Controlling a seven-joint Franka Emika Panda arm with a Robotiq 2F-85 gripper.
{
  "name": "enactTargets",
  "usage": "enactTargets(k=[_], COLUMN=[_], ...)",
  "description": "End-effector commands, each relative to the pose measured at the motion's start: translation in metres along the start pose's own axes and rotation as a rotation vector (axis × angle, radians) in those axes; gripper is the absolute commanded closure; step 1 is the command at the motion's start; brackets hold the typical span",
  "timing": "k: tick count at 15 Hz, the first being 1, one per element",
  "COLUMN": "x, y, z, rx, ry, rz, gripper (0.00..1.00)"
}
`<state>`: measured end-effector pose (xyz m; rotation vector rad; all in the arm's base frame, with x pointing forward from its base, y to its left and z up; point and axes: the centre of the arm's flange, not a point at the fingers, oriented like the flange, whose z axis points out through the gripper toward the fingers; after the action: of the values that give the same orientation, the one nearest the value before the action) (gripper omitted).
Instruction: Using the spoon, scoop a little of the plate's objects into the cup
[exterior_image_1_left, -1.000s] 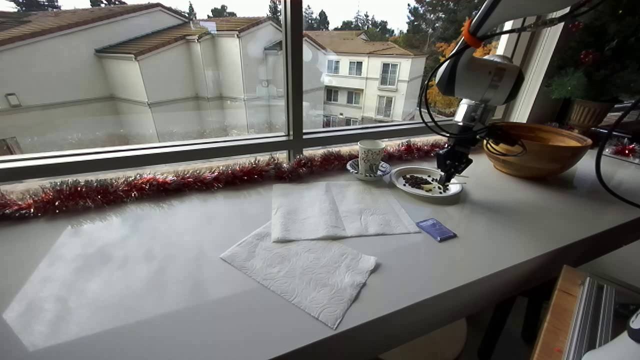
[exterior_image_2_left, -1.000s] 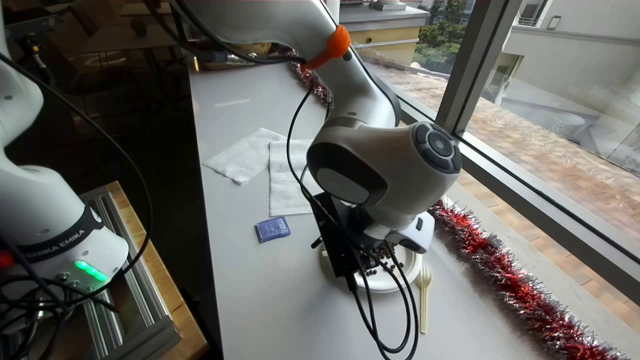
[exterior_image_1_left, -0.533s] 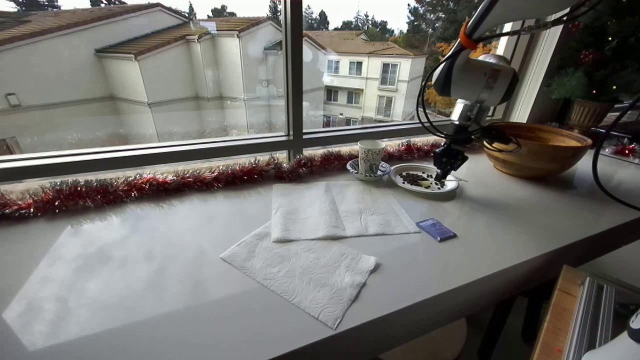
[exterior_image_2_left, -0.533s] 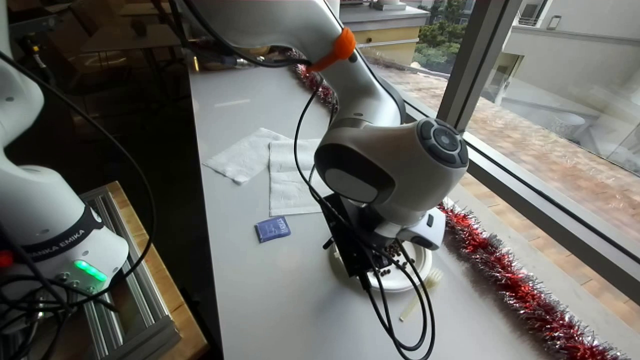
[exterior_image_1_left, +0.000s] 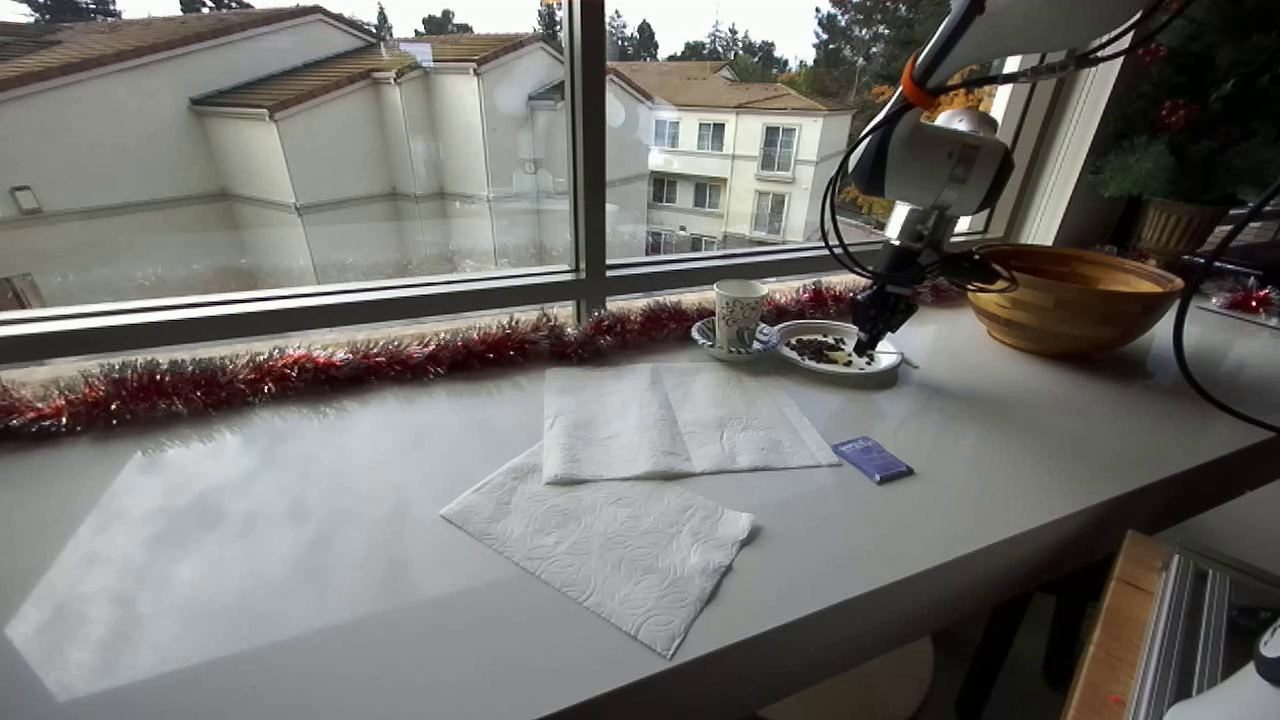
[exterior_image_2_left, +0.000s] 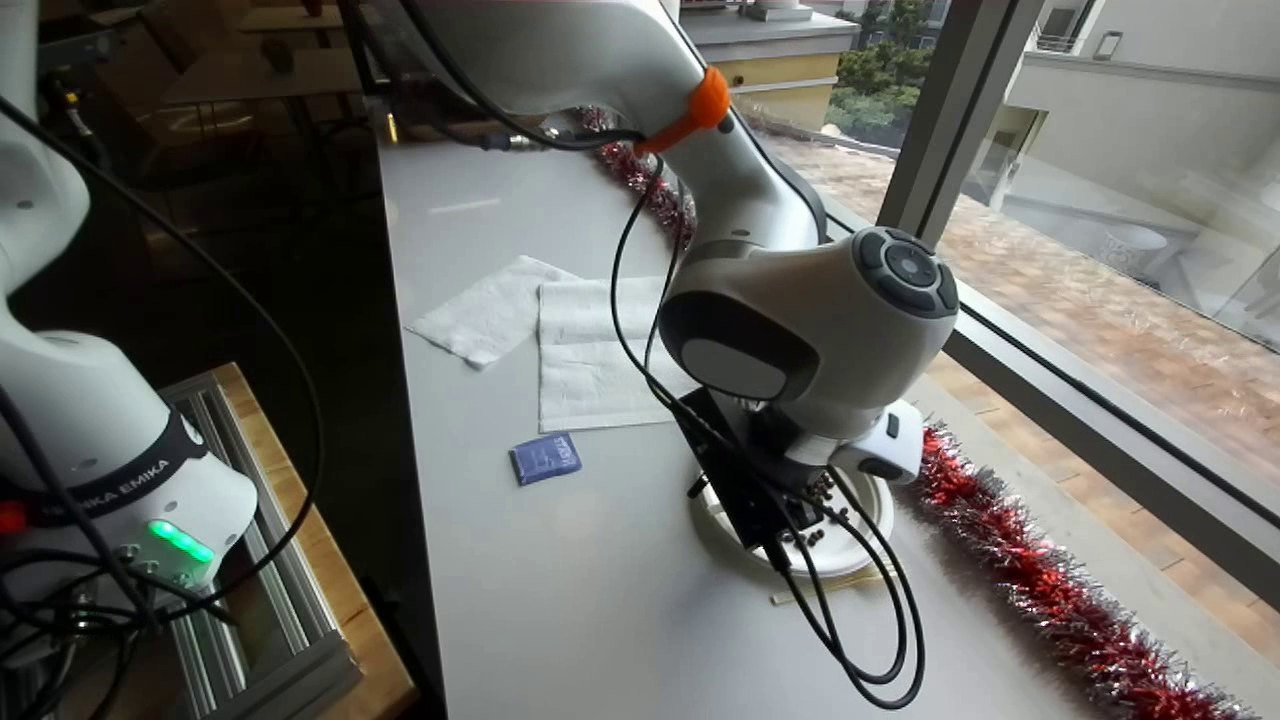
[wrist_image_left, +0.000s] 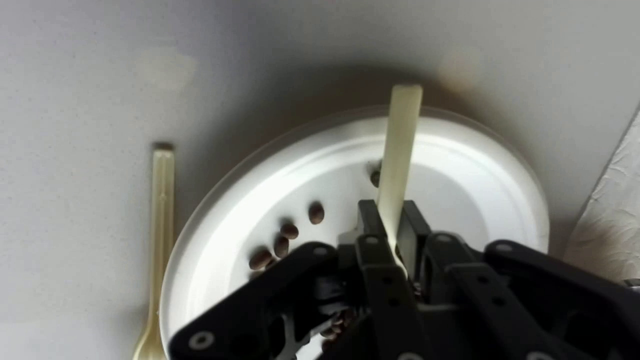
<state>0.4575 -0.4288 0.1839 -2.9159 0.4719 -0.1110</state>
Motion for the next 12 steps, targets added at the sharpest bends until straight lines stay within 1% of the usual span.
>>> enactTargets(k=[1, 6, 12], x=[0.019, 0.035, 0.051], y=[0.011, 0.014, 0.017], z=[0.013, 0.014, 0.014], rx=[-0.041, -0.075, -0.081], ry=[0.025, 0.089, 0.130], rz=[-0.033, -0.038, -0.048], gripper=[0.97, 0.97, 0.97])
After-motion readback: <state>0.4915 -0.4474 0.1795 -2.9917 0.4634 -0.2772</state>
